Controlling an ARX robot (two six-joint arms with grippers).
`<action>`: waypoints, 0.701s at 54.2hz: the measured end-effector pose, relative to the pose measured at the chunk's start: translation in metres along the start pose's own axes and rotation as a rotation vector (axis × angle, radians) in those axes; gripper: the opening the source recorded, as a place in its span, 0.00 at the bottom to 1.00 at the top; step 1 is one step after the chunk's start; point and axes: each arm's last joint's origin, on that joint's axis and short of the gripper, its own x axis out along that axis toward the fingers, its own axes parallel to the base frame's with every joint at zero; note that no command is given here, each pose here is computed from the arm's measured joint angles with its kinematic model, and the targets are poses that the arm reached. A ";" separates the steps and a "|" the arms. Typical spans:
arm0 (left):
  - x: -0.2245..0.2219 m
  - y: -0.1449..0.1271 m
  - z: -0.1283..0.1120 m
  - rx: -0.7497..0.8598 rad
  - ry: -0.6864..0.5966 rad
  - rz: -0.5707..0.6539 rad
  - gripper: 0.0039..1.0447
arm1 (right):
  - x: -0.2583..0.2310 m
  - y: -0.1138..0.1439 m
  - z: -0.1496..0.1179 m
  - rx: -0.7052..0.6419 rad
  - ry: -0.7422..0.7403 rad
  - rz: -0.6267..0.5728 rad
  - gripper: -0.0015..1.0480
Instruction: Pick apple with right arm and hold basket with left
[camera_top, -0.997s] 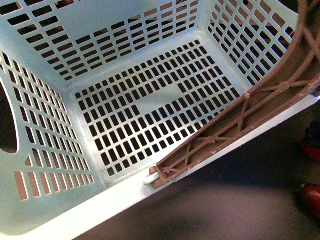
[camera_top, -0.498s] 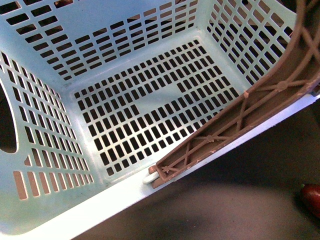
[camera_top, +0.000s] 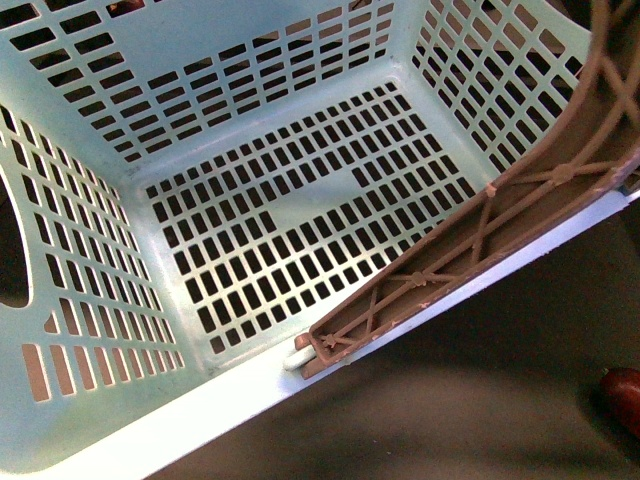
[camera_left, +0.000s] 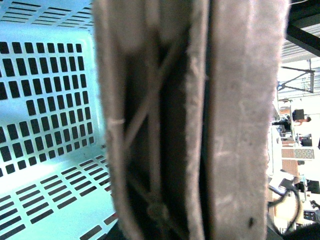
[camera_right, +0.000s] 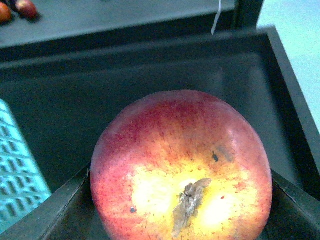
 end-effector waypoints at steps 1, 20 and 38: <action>0.000 0.000 0.000 0.000 0.000 0.000 0.14 | -0.003 0.003 0.003 0.000 -0.011 0.008 0.76; 0.000 0.000 0.000 0.000 -0.001 0.000 0.14 | -0.037 0.134 0.049 -0.096 -0.161 0.342 0.76; 0.000 0.000 0.000 0.000 0.000 0.000 0.14 | -0.019 0.208 0.010 -0.163 -0.035 0.471 0.76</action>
